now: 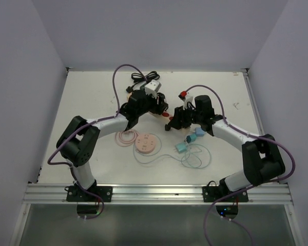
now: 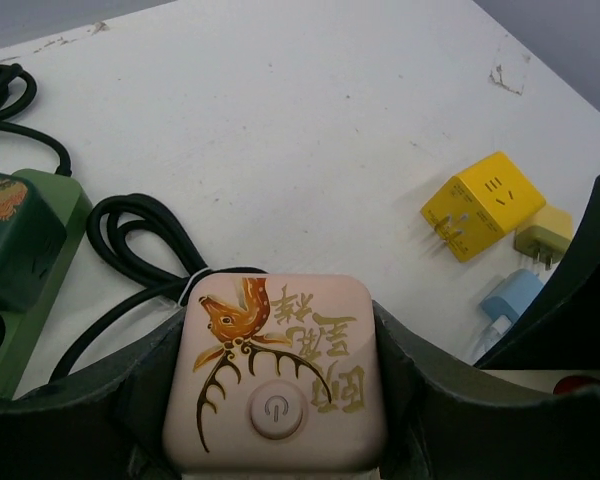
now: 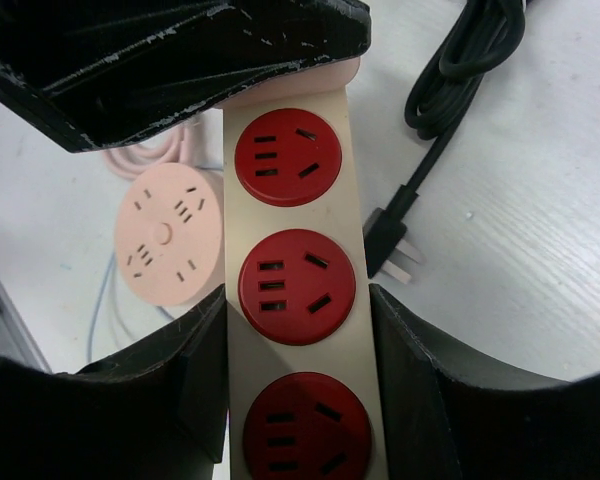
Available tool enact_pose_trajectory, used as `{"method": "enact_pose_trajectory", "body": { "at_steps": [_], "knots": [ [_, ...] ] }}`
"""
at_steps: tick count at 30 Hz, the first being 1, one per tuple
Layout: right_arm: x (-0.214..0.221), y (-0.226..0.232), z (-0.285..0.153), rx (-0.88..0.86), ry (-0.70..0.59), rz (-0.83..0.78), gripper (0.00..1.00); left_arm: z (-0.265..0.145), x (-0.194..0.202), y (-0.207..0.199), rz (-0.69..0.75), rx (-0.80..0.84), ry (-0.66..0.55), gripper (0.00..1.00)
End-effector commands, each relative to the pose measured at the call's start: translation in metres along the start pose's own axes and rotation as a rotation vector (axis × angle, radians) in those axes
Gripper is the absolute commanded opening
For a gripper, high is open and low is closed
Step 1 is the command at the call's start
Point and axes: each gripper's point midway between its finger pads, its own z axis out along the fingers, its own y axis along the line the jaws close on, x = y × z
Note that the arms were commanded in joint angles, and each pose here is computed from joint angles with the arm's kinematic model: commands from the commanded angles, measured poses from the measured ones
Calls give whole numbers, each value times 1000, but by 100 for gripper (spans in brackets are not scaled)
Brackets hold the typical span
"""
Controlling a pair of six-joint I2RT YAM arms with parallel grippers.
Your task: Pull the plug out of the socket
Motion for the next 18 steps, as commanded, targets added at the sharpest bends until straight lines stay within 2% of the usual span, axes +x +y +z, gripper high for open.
{"method": "enact_pose_trajectory", "body": {
  "at_steps": [1, 4, 7, 9, 10, 13, 15, 18],
  "knots": [
    [-15, -57, -20, 216, -78, 213, 0, -29, -62, 22, -25, -88, -251, 0],
    [-14, -53, -19, 195, -82, 189, 0, -20, -55, 21, -31, -72, -213, 0],
    [-15, -50, -23, 229, -77, 85, 0, -12, -53, 24, -25, -86, -180, 0],
    [-7, -39, -21, 257, -34, -52, 0, -5, -40, 29, -15, -105, -110, 0],
    [-8, -30, -21, 255, -31, -108, 0, -1, -54, 28, -4, -105, -119, 0],
    [6, 2, -6, 243, 47, -296, 0, 11, -53, 35, 32, -136, -49, 0],
    [13, 5, -5, 259, 80, -335, 0, 16, -42, 40, 38, -155, 11, 0],
    [14, 6, -6, 266, 66, -335, 0, 22, -44, 47, 47, -193, 33, 0]
  ]
}}
